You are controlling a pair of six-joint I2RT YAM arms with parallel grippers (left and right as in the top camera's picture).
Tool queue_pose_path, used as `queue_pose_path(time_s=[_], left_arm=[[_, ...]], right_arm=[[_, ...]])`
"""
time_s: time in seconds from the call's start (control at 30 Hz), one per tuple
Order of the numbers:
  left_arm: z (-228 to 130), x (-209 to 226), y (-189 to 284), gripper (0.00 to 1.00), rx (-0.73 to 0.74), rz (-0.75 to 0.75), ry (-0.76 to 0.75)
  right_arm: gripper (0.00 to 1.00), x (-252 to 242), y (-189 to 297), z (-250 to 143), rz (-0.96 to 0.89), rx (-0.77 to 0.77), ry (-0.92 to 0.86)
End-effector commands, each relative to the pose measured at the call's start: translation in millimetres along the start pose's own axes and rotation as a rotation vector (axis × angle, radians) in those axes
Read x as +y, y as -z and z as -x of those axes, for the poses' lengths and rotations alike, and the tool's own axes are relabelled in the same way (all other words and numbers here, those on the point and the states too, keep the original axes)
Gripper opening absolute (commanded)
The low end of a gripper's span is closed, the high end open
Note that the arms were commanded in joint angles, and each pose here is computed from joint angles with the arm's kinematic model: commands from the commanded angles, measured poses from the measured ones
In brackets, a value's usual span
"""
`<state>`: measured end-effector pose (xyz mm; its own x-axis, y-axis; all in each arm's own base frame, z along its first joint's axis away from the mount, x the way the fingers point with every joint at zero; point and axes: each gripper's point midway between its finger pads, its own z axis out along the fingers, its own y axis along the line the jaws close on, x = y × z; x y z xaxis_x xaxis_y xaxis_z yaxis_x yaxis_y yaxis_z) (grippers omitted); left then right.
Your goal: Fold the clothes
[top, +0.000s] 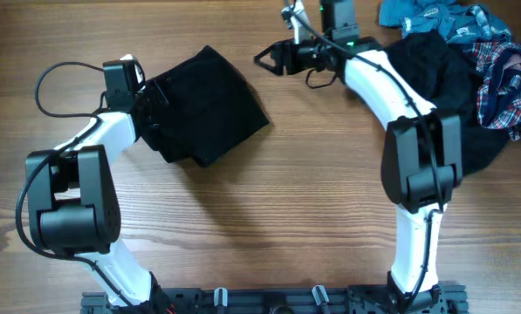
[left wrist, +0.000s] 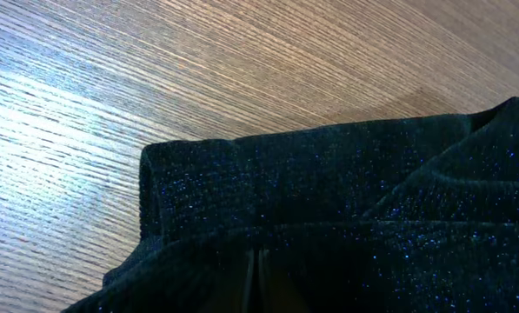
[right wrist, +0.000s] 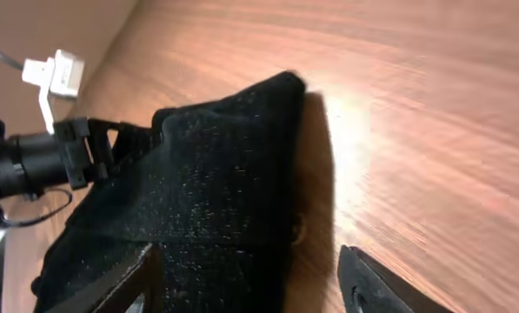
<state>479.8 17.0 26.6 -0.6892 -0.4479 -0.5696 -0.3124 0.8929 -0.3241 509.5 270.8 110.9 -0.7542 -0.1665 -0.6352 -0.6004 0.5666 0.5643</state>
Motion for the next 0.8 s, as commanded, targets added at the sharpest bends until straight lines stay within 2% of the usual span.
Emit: queue_pose_path(time_s=[0.0, 0.3, 0.47, 0.6, 0.77], left_arm=[[-30.5, 2.5, -12.5, 0.04, 0.088, 0.011, -0.005], [-32.5, 3.4, -12.3, 0.04, 0.096, 0.015, -0.004], [-37.1, 5.4, -11.8, 0.04, 0.115, 0.023, -0.002], [-38.5, 6.1, -11.6, 0.04, 0.121, 0.026, -0.005], [-38.4, 6.1, -11.6, 0.04, 0.120, 0.026, -0.005]], right_arm=[[0.66, -17.1, -37.0, -36.2, -0.003, 0.081, -0.025], [0.78, -32.3, -49.7, -56.0, -0.017, 0.118, -0.009], [0.93, -42.6, -62.2, -75.6, -0.014, 0.154, -0.019], [0.93, -35.4, -73.8, -89.1, 0.095, 0.163, -0.032], [0.93, -18.2, -75.2, -86.3, 0.221, 0.138, -0.020]])
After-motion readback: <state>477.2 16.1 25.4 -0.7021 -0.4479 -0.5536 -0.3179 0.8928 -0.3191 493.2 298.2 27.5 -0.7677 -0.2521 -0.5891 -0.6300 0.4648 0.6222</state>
